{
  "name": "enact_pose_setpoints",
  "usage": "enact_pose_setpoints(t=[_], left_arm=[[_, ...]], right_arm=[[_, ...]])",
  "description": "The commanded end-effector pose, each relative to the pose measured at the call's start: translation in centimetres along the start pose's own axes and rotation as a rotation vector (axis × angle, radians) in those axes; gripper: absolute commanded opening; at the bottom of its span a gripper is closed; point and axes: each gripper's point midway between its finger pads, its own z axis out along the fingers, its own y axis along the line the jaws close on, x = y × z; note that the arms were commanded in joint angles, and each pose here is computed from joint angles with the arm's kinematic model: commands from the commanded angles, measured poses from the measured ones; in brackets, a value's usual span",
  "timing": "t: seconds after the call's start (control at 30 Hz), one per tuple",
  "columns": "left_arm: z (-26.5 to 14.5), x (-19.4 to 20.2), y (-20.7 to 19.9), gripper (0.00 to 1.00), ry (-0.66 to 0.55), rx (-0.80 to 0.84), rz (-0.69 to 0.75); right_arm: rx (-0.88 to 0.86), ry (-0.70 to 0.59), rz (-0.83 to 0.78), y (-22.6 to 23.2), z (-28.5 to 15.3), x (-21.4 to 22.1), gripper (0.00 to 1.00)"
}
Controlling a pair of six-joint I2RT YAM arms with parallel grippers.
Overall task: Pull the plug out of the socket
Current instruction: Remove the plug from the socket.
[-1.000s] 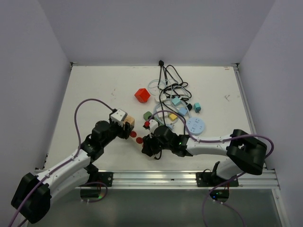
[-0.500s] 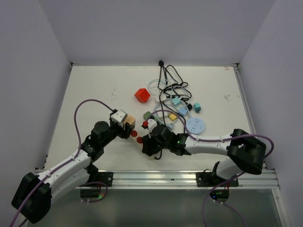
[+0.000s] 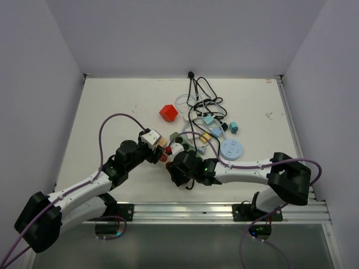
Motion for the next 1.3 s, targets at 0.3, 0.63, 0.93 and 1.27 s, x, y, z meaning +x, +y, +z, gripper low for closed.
enact_pose_setpoints(t=[0.3,0.63,0.93,1.27], left_arm=[[-1.7,-10.0,2.2,0.0,-0.398,-0.122,0.084],[-0.9,-9.3,1.2,0.0,-0.366,-0.08,0.107],[-1.7,-10.4,3.6,0.0,-0.393,-0.212,0.024],[-1.4,-10.6,9.1,0.0,-0.35,-0.384,-0.21]], right_arm=[[-0.095,0.257,0.049,0.6,-0.1,7.3,0.0],[-0.134,0.196,0.063,1.3,-1.8,4.7,0.0],[-0.104,0.166,0.048,0.8,-1.3,4.0,0.13],[-0.093,0.033,0.055,0.3,-3.5,1.5,0.81]])
